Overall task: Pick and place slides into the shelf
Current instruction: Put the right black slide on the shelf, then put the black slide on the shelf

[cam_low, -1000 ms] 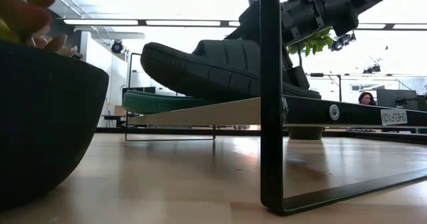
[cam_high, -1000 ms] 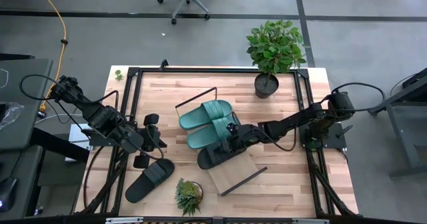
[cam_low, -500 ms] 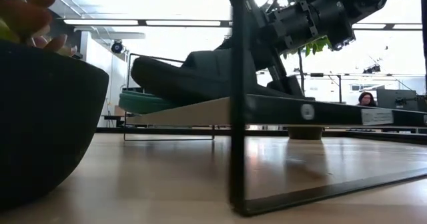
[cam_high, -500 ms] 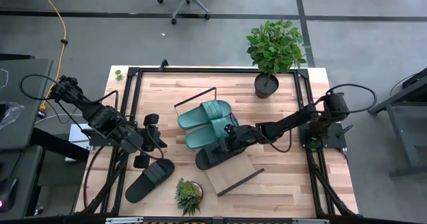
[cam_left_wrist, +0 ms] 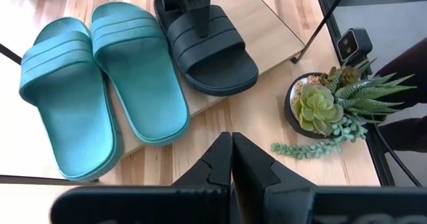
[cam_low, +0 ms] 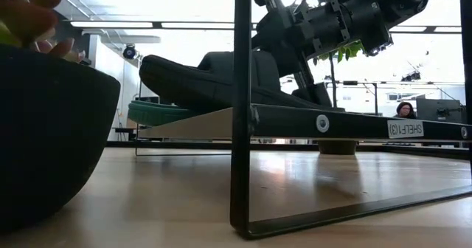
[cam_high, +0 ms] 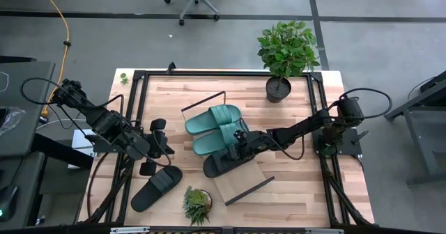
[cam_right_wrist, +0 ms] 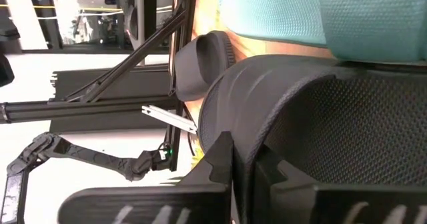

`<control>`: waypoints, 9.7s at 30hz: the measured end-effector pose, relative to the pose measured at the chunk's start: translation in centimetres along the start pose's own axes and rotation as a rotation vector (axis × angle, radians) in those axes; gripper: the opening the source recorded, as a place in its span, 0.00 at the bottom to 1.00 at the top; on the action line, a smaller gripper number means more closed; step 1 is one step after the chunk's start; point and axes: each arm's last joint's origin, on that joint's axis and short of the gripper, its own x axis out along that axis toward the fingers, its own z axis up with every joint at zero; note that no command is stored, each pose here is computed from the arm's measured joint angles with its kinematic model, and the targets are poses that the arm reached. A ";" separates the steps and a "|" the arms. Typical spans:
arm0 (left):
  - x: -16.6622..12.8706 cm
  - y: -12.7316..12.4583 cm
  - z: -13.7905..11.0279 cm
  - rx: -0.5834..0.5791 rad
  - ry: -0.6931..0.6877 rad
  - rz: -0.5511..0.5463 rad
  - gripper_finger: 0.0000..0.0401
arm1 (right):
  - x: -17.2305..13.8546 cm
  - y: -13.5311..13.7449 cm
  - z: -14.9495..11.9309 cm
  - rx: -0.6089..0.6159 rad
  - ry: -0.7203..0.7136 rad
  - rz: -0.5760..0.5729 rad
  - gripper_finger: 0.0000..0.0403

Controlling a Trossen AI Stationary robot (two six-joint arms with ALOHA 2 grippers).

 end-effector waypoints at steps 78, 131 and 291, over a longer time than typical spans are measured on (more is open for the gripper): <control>0.0 0.0 0.0 0.029 -0.001 0.008 0.00 | 0.1 3.2 -0.3 -0.068 0.176 -0.262 0.20; 0.0 0.0 0.0 0.002 -0.003 0.008 0.00 | 0.1 3.0 0.2 -0.142 0.017 -0.308 0.21; 12.5 -13.1 -10.6 0.552 0.596 0.332 0.04 | -8.3 8.6 0.1 -0.456 -0.069 -0.287 0.21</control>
